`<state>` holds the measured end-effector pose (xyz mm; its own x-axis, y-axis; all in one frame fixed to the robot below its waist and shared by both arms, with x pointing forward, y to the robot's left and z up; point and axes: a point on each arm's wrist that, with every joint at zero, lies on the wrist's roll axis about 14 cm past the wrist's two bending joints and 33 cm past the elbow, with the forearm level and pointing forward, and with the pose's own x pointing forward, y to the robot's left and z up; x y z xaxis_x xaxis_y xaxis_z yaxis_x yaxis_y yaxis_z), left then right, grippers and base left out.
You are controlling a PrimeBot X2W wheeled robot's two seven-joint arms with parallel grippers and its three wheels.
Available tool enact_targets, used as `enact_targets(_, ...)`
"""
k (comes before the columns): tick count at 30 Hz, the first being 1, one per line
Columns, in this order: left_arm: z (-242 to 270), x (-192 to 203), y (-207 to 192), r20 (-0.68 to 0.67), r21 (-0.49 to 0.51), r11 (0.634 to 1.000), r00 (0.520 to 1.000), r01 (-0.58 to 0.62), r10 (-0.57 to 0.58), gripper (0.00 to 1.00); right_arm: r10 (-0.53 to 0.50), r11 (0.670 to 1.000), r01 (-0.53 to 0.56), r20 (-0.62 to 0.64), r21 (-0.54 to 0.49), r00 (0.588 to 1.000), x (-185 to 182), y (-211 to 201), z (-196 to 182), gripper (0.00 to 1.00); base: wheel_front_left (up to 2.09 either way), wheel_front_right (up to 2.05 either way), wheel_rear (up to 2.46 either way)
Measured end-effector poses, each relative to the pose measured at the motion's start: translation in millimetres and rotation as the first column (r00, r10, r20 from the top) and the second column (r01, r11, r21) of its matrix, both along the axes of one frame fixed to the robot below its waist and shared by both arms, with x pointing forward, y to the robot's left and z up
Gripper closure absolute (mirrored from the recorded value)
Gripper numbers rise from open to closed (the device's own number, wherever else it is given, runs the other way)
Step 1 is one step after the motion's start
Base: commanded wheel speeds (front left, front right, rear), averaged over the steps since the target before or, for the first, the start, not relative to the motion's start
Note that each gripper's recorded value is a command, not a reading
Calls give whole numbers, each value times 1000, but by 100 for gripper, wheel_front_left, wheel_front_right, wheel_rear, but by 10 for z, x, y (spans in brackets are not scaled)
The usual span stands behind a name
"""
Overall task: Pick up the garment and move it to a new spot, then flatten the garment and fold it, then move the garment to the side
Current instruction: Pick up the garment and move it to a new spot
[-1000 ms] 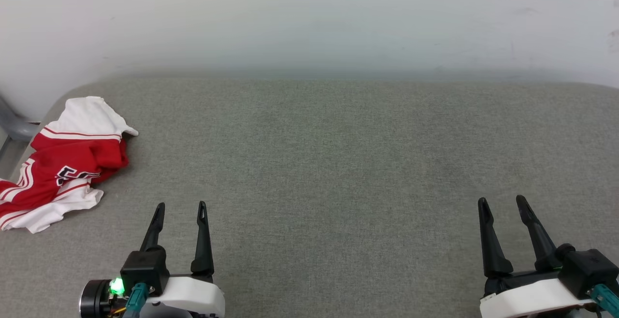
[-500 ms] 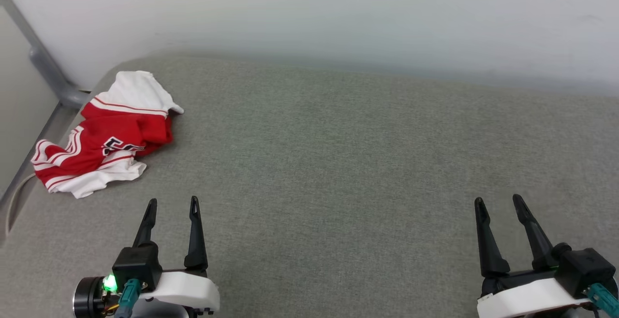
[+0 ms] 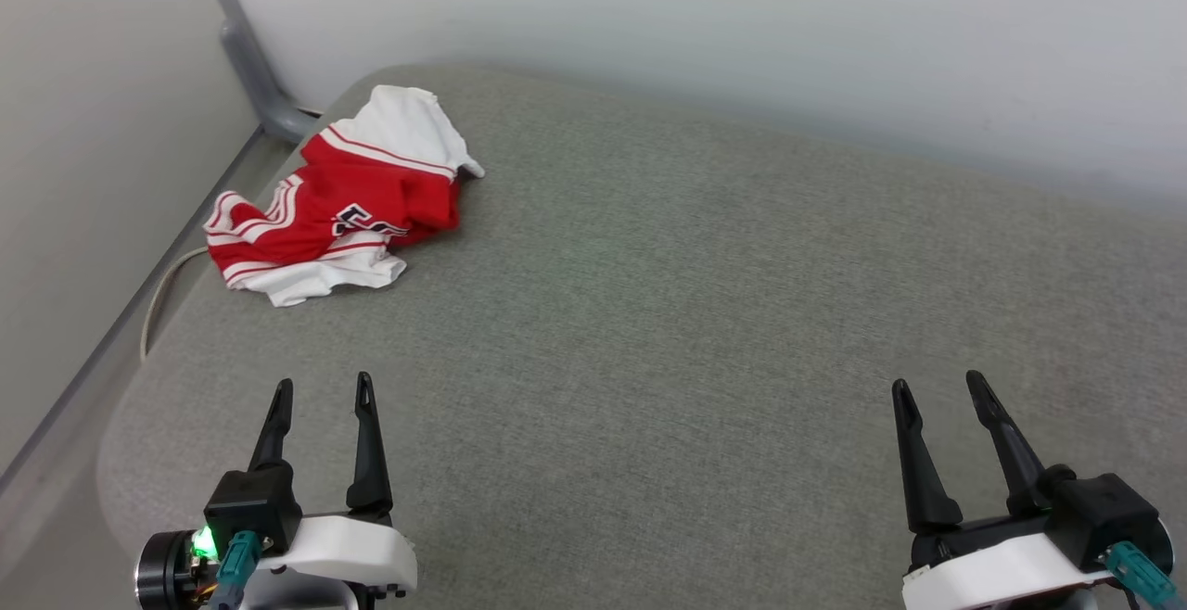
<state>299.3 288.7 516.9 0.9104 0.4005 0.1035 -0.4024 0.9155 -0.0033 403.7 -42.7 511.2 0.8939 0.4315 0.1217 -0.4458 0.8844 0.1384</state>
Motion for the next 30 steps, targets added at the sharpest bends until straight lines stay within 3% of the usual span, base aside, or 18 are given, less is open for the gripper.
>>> enact_targets(16,-34,-479,419,-15,-18,983,983,-184,183,0,175,985,-175,-3,-3,985,23,624,-53,0,0,0,0)
enact_targets(24,-57,-493,493,-23,-23,978,978,-207,206,0,179,984,-179,-10,-7,984,19,632,-87,0,0,0,0)
enact_targets(30,180,-237,623,35,16,983,983,-182,182,0,165,986,-165,2,-19,986,95,598,-97,0,0,0,0)
